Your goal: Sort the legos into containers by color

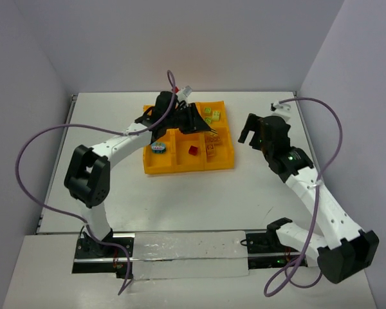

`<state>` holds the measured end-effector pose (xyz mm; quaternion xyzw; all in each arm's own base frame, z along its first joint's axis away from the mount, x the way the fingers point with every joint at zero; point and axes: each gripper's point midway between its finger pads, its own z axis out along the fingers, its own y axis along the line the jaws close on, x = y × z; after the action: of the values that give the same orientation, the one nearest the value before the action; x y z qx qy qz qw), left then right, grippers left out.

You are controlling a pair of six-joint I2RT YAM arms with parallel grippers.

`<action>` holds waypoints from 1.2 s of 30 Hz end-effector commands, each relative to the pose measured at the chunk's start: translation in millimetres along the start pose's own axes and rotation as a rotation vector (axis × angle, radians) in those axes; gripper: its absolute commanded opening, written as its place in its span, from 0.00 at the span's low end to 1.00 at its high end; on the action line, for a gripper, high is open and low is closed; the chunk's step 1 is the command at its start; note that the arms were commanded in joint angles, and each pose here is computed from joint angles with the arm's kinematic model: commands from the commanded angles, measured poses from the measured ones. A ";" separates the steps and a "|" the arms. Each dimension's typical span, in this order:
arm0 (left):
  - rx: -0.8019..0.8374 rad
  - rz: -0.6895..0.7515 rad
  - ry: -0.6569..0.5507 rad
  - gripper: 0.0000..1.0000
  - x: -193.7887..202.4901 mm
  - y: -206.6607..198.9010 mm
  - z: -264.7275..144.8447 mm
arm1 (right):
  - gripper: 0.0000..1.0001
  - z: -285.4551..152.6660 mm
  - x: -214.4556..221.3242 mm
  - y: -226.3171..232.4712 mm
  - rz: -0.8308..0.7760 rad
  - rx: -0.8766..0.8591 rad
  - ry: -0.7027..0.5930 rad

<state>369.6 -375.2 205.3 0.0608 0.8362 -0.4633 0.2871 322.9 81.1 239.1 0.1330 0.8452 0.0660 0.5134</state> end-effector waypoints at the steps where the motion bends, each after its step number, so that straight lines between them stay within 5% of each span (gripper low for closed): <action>1: -0.018 0.015 -0.007 0.00 -7.9 -6.6 26.8 | 1.00 -20.1 -7.2 -28.4 0.021 0.084 -0.056; 3: -0.041 0.015 0.007 0.04 -4.6 -2.7 39.9 | 1.00 -28.3 -12.7 -31.4 0.023 0.085 -0.076; 10: -0.068 0.029 0.023 0.76 -7.3 -1.5 59.9 | 1.00 -30.6 -14.7 -30.5 0.025 0.079 -0.072; 13: -0.063 0.046 0.026 0.91 -7.8 -7.8 60.2 | 1.00 -28.4 -10.8 -30.5 0.025 0.078 -0.060; 23: -0.098 0.164 -0.085 0.97 -40.4 -44.5 9.3 | 1.00 -28.2 -8.0 -20.9 0.028 0.029 -0.042; 36: -0.393 0.234 -0.475 0.98 -95.2 -7.4 -189.9 | 1.00 -19.6 -7.0 -10.8 0.090 -0.015 -0.062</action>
<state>369.1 -280.0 334.0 0.0334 0.8099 -0.3325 0.4821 299.4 72.7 246.1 0.1486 0.8351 0.0908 0.5217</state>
